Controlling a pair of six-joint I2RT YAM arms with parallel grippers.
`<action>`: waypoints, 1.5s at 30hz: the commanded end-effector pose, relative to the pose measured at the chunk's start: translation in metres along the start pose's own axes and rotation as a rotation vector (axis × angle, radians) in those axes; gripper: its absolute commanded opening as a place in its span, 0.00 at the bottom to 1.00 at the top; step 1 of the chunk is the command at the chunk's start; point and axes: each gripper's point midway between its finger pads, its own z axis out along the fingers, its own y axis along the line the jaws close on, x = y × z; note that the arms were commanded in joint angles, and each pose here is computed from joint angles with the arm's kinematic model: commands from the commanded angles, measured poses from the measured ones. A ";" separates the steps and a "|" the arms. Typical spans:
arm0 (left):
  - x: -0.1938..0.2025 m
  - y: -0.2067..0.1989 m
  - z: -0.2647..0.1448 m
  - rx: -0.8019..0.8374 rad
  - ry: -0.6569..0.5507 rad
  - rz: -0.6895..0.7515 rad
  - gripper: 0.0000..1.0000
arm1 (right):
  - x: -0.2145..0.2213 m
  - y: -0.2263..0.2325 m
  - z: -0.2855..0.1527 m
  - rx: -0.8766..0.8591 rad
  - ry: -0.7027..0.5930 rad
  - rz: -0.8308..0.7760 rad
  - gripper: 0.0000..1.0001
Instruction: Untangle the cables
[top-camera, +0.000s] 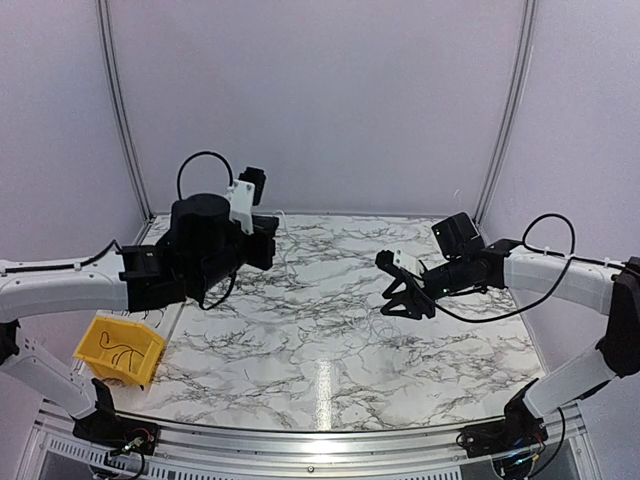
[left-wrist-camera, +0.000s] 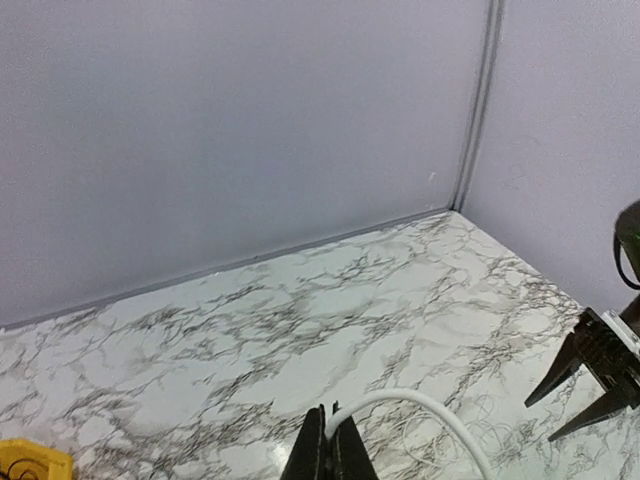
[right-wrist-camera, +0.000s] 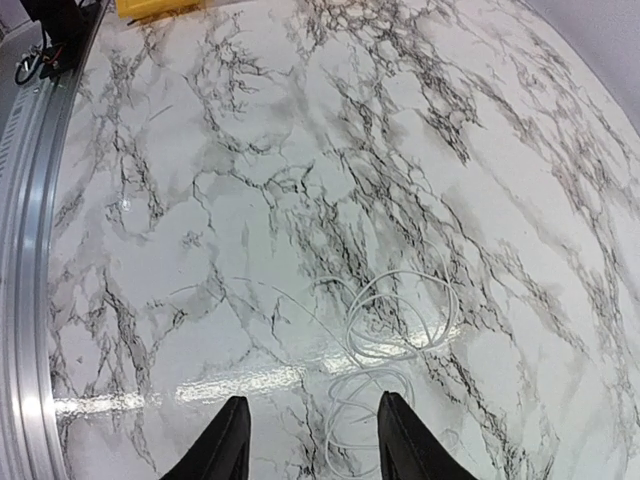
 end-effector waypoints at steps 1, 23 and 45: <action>0.027 0.080 -0.021 -0.260 0.249 0.000 0.02 | -0.004 -0.019 -0.001 0.104 -0.015 -0.058 0.44; 0.073 0.269 -0.147 -0.809 0.360 -0.203 0.00 | 0.013 -0.020 0.013 0.118 0.083 -0.103 0.45; 0.035 0.246 -0.130 -0.564 0.277 -0.277 0.00 | 0.028 -0.018 0.029 0.099 0.153 -0.104 0.45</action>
